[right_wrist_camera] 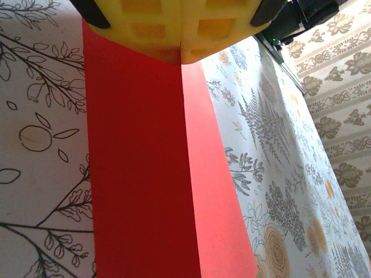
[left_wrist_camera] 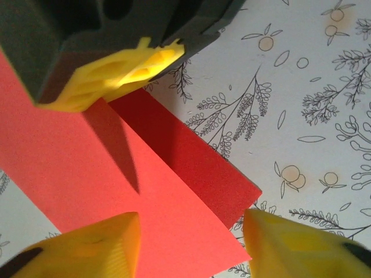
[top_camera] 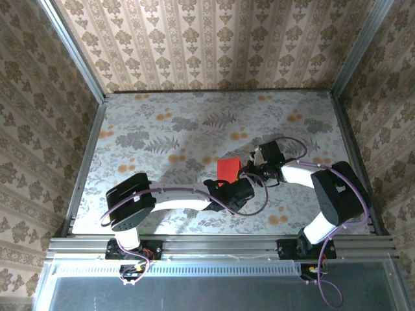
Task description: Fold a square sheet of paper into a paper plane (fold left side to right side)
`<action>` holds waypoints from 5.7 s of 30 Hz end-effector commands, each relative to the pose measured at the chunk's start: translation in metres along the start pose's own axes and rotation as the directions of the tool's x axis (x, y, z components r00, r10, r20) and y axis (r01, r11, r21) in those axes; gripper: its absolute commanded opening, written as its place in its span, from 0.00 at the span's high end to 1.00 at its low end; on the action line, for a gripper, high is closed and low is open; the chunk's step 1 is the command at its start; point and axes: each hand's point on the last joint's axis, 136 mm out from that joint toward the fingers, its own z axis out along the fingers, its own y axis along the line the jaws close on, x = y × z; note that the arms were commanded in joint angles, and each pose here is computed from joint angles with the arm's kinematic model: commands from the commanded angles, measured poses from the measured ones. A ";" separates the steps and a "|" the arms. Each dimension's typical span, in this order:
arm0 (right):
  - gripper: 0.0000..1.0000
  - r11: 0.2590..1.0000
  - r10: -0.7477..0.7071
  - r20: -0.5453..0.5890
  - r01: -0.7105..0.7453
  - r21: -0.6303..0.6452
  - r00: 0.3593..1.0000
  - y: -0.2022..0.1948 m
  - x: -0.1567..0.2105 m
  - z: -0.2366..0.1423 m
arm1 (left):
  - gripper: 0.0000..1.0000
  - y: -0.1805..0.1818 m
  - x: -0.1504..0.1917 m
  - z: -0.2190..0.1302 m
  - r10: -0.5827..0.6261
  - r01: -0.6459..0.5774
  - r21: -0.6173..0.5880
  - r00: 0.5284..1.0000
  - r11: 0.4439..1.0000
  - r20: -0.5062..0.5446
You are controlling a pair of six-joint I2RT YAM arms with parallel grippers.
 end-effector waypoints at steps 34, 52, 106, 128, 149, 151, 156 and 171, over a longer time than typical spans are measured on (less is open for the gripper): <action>0.89 0.988 -0.148 0.083 0.150 -0.023 0.986 0.002 0.014 -0.041 | 1.00 0.013 -0.018 -0.026 -0.435 0.353 0.514 0.899 0.782 0.045; 1.00 0.980 -0.152 -0.094 0.163 0.116 0.984 -0.050 0.062 0.004 | 1.00 0.030 -0.006 -0.011 -0.489 0.430 0.522 0.872 0.737 -0.027; 1.00 0.974 -0.091 -0.167 0.123 0.192 0.982 -0.067 0.074 0.018 | 1.00 0.085 0.025 0.021 -0.494 0.494 0.379 0.863 0.783 -0.105; 1.00 0.971 -0.089 -0.176 0.124 0.202 0.980 -0.070 0.074 0.020 | 1.00 0.095 0.023 0.023 -0.501 0.495 0.362 0.861 0.790 -0.085; 1.00 0.971 -0.091 -0.177 0.127 0.202 0.980 -0.069 0.074 0.019 | 1.00 0.091 0.023 0.028 -0.498 0.488 0.392 0.863 0.780 -0.085; 1.00 0.971 -0.091 -0.177 0.127 0.203 0.980 -0.069 0.074 0.019 | 1.00 0.090 0.024 0.029 -0.497 0.489 0.390 0.863 0.780 -0.089; 1.00 0.971 -0.092 -0.179 0.129 0.203 0.979 -0.069 0.074 0.019 | 1.00 0.089 0.028 0.032 -0.496 0.495 0.385 0.862 0.779 -0.104; 1.00 0.985 -0.171 -0.079 0.173 0.018 0.982 -0.006 0.056 0.003 | 1.00 0.083 0.039 0.037 -0.481 0.494 0.363 0.867 0.790 -0.133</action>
